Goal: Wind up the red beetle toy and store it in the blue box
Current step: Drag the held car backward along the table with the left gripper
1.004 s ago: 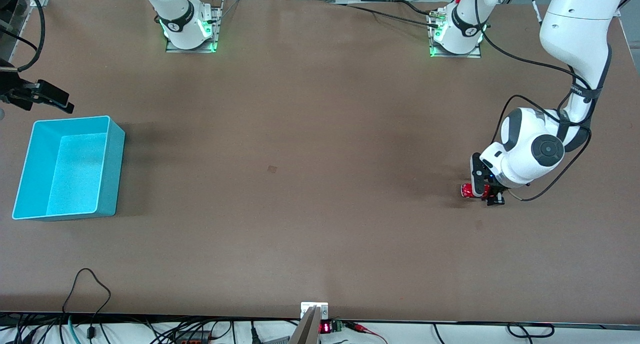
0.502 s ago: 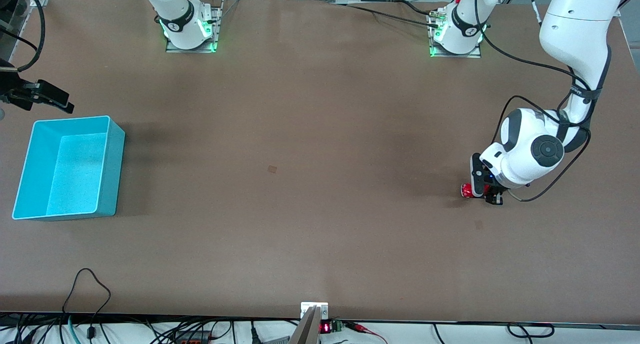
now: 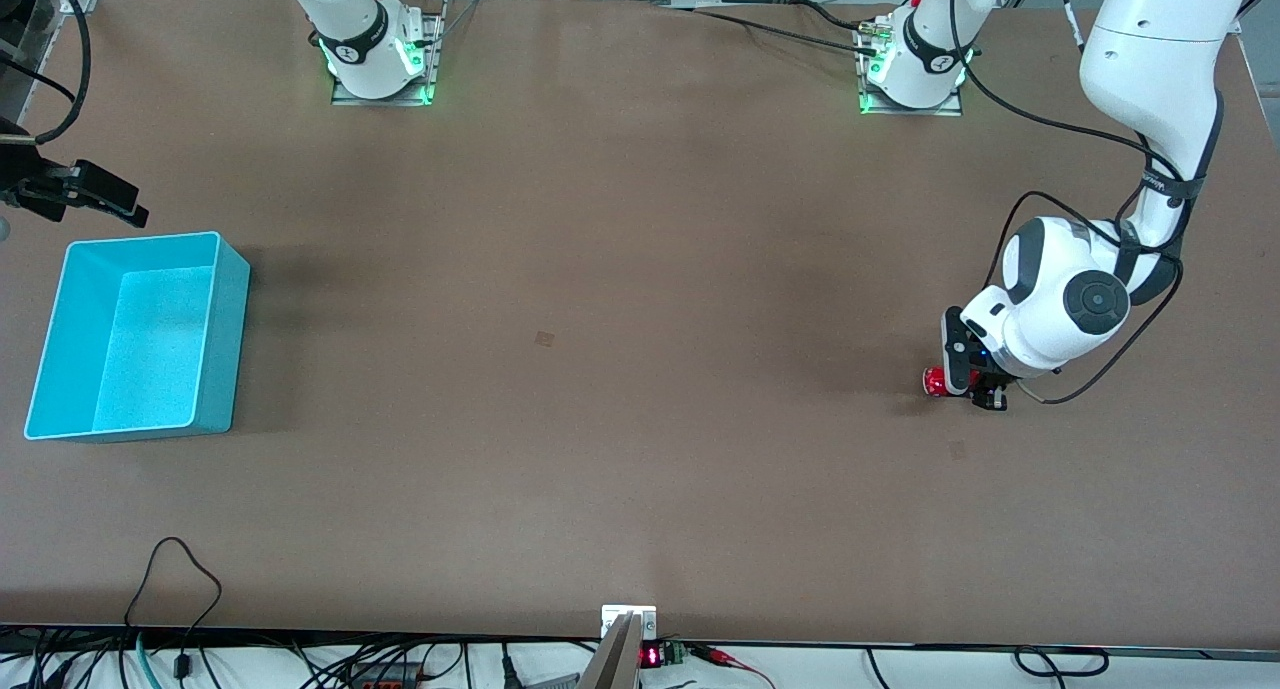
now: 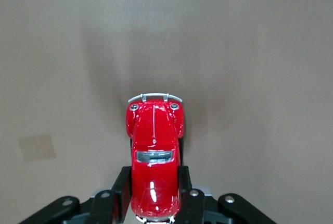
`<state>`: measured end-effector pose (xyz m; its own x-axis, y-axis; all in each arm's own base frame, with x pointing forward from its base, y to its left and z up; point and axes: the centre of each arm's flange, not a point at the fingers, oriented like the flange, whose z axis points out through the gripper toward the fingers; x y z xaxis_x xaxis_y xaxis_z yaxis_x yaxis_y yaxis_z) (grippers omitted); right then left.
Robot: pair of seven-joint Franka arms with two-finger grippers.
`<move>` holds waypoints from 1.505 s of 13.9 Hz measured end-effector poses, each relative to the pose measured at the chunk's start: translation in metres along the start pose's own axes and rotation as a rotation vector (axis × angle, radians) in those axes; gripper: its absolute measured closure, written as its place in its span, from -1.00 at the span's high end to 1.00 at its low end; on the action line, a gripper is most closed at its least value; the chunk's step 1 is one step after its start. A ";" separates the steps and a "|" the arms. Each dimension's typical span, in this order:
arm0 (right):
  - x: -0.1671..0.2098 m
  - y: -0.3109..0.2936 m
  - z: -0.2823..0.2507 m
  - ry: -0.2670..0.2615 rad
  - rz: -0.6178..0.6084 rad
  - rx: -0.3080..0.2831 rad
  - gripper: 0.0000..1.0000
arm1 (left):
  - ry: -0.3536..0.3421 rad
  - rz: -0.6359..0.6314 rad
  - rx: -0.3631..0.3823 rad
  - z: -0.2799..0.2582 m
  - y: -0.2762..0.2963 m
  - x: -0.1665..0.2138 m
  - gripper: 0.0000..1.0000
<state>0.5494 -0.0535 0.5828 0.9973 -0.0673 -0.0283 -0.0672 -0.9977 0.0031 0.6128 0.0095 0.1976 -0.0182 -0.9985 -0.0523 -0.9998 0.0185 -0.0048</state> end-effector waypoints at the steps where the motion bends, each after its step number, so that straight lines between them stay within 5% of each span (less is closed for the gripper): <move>1: 0.000 0.000 0.000 0.000 0.000 0.000 1.00 | -0.001 -0.013 -0.001 0.000 0.000 -0.008 -0.20; 10: 0.000 -0.002 0.000 0.000 -0.004 0.000 1.00 | -0.003 -0.071 -0.003 0.006 0.011 -0.108 -0.20; 21: 0.000 -0.003 0.001 -0.001 -0.006 0.000 1.00 | -0.003 -0.051 -0.002 0.007 0.013 -0.125 -0.20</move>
<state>0.5500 -0.0503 0.5820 0.9977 -0.0616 -0.0296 -0.0616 -0.9981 0.0032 0.6019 0.1348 0.1973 0.0325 -0.9980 -0.0547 -0.9995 -0.0323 -0.0057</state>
